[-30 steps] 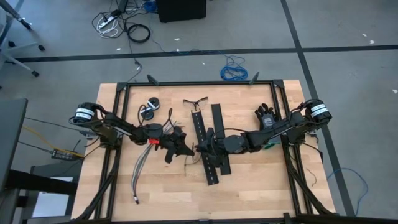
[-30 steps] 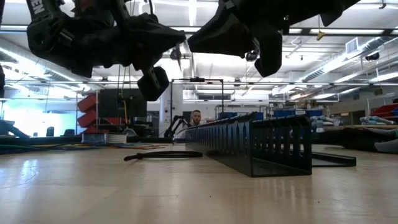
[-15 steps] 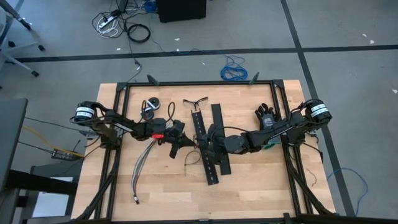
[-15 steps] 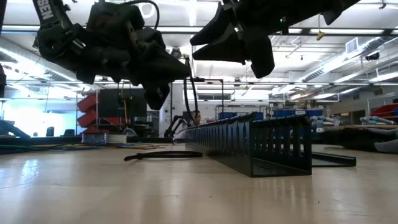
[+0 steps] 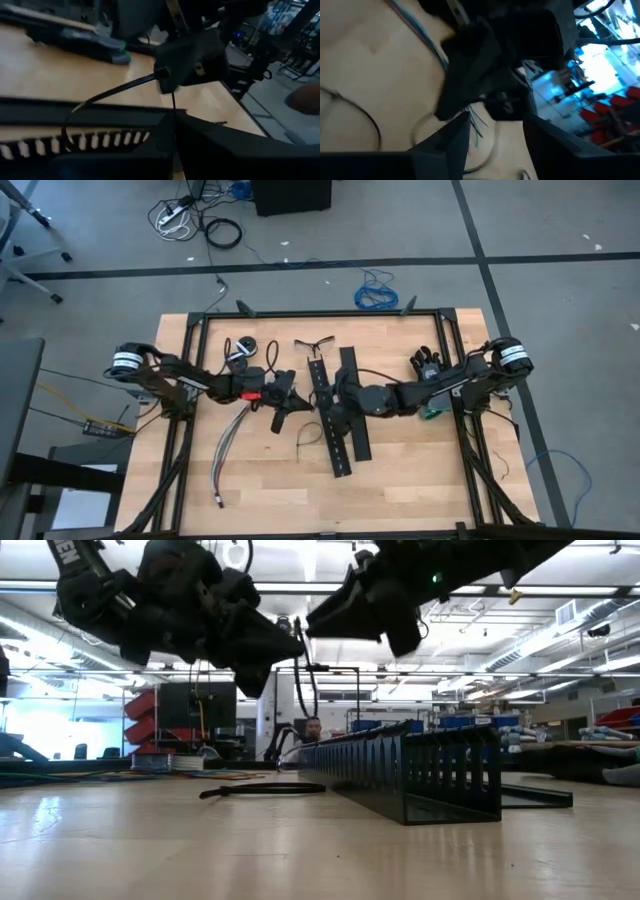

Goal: Ziptie cables
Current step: Wrap the black zip tie on the cable

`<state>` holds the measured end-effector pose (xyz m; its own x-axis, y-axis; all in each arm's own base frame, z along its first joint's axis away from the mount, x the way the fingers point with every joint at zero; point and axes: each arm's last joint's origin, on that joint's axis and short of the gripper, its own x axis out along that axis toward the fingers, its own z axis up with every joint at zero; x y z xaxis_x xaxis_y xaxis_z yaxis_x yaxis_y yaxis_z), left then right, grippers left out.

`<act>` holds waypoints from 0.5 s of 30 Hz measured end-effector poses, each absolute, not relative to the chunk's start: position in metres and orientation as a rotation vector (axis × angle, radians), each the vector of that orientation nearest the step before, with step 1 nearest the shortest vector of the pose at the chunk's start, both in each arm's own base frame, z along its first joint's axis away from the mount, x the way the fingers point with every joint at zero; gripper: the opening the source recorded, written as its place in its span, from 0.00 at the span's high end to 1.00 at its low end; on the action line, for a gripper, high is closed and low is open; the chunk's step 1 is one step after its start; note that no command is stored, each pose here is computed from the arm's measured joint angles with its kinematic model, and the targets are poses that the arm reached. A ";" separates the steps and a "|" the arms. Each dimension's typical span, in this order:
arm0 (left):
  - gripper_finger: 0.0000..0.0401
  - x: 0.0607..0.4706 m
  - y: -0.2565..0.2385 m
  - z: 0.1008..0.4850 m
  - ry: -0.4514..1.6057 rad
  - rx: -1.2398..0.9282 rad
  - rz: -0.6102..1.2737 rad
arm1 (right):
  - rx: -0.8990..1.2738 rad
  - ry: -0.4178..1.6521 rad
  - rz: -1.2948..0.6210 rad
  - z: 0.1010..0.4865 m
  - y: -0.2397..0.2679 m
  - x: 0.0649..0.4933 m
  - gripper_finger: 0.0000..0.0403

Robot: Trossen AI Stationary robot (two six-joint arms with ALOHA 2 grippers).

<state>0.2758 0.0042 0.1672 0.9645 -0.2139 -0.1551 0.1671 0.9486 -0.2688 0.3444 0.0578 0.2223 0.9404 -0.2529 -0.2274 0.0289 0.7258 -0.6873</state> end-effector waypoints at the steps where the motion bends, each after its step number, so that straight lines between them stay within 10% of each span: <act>1: 1.00 0.274 0.004 0.170 0.187 -0.233 -0.187 | -0.715 0.302 -0.145 0.226 0.058 0.343 0.58; 15: 1.00 0.253 0.005 0.199 0.219 0.176 0.012 | 0.050 0.147 0.041 0.259 0.004 0.335 0.62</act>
